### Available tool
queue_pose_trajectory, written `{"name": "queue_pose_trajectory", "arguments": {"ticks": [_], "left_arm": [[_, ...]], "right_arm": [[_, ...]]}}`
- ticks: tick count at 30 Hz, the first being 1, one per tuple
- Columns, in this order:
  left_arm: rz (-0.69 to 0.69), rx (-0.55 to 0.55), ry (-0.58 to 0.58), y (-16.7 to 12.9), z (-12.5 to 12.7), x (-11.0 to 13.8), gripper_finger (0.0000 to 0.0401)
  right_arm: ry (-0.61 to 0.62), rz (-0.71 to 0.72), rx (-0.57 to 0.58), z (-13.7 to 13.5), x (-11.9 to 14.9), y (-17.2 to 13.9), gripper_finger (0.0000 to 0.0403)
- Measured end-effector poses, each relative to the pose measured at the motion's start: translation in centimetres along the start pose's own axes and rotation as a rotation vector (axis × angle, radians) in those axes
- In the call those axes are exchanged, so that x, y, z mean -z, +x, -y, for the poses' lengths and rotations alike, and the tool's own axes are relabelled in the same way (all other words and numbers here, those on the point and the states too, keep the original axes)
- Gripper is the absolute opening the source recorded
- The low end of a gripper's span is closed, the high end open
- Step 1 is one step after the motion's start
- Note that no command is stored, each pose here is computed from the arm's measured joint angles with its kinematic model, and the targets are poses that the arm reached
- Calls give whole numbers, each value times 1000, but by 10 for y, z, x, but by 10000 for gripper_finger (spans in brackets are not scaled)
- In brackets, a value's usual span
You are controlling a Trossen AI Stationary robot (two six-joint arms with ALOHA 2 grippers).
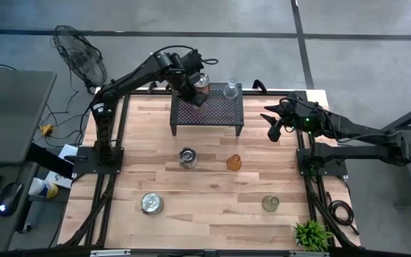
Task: Pick & Place candle stick holders
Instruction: Put the pink candle holder on the shelf
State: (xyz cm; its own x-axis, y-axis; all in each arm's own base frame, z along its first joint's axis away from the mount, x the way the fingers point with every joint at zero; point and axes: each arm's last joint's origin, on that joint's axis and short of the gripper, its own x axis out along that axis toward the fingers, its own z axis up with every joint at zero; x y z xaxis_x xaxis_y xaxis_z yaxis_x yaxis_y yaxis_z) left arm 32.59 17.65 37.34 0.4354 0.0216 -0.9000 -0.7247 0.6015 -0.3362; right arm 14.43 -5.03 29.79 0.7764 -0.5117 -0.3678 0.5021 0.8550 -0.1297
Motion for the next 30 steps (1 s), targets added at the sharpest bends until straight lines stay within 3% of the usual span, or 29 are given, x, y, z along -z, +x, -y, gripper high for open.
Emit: {"name": "queue_pose_trajectory", "arguments": {"ticks": [22, 30], "left_arm": [[-44, 5, -3, 10, -9, -7, 9], [-35, -10, 3, 11, -9, -7, 42]], "right_arm": [[0, 0, 0, 0, 0, 0, 139], [0, 0, 0, 0, 0, 0, 139]]}}
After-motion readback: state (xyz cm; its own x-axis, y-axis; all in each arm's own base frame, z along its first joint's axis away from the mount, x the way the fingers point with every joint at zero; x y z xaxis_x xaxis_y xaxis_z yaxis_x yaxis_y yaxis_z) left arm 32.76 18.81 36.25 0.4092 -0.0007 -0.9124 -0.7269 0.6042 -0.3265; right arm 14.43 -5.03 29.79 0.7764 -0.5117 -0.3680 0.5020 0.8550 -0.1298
